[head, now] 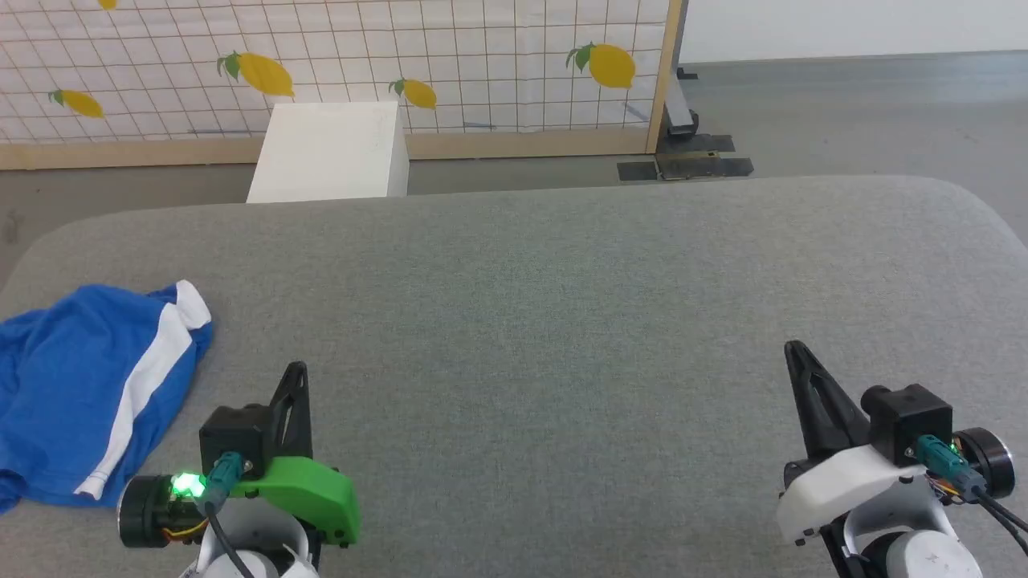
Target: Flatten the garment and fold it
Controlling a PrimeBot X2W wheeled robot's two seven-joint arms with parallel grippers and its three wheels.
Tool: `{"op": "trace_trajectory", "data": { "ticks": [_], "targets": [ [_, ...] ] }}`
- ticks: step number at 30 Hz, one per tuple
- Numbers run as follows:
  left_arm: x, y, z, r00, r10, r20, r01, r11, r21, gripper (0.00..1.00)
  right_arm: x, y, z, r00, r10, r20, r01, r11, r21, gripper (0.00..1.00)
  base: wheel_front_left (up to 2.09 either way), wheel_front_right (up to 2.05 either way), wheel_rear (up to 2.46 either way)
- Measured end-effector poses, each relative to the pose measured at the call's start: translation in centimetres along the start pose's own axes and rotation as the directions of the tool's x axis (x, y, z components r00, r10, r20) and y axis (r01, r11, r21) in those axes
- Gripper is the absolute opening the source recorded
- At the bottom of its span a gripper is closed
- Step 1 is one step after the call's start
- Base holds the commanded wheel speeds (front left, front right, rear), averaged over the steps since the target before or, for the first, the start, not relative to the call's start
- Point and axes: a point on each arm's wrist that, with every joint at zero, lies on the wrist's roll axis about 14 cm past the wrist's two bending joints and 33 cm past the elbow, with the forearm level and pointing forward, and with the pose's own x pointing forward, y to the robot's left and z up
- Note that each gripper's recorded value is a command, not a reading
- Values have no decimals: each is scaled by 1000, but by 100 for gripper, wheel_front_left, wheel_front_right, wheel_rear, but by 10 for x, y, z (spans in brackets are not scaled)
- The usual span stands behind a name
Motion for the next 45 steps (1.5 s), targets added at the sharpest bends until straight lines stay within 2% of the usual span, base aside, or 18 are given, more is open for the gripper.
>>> {"op": "trace_trajectory", "data": {
  "ticks": [34, 35, 45],
  "targets": [
    [0, 0, 0, 1000, 0, 0, 0, 1000, 0, 0, 0, 0, 0, 1000, 0, 0, 0, 1000, 0, 0, 0, 0, 0],
    [0, 0, 0, 1000, 0, 0, 0, 1000, 0, 100, 0, 0, 0, 1000, 0, 0, 0, 1000, 0, 100, 0, 0, 0],
    [0, -2, -1, 1000, -6, 1, 6, 1000, -5, 100, 0, 0, -1, 1000, -1, -1, 1, 1000, 5, 100, 0, 0, 0]
  ]
}}
